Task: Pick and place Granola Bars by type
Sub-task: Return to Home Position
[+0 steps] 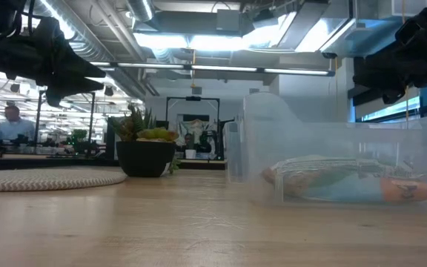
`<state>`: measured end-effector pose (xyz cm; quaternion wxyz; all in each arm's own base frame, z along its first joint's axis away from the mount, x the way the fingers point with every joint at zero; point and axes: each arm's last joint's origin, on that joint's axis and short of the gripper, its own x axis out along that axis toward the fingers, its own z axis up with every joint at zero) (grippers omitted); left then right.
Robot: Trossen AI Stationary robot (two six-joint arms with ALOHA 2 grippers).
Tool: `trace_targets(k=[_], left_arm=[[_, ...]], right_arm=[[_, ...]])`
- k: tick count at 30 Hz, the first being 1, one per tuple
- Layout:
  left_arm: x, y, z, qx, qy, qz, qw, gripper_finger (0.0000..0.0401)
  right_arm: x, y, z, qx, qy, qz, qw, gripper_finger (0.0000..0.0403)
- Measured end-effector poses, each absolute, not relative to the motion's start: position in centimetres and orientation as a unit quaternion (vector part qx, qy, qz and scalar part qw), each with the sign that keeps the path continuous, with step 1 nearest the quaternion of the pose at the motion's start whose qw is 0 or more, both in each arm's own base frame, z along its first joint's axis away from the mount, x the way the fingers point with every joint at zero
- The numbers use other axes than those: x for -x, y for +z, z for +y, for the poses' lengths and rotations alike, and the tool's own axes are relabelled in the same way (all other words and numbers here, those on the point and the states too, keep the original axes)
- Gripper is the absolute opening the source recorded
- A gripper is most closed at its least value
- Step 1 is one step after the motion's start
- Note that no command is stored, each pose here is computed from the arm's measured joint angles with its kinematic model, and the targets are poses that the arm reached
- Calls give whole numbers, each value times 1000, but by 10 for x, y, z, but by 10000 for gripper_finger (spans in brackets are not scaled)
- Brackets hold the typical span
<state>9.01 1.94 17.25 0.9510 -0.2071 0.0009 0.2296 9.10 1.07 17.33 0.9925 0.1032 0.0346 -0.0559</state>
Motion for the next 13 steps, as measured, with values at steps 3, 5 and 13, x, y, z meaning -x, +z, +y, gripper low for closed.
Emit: trace_targets(k=[3, 5, 13], left_arm=[[-90, 172, 19, 207, 229, 1, 951, 164], [-90, 172, 19, 207, 229, 1, 951, 163], [-90, 172, 19, 207, 230, 1, 951, 164]], right_arm=[[-91, 173, 11, -103, -56, 35, 993, 207], [-91, 173, 11, -103, -56, 35, 993, 207], [-91, 173, 11, -103, -56, 35, 993, 207]])
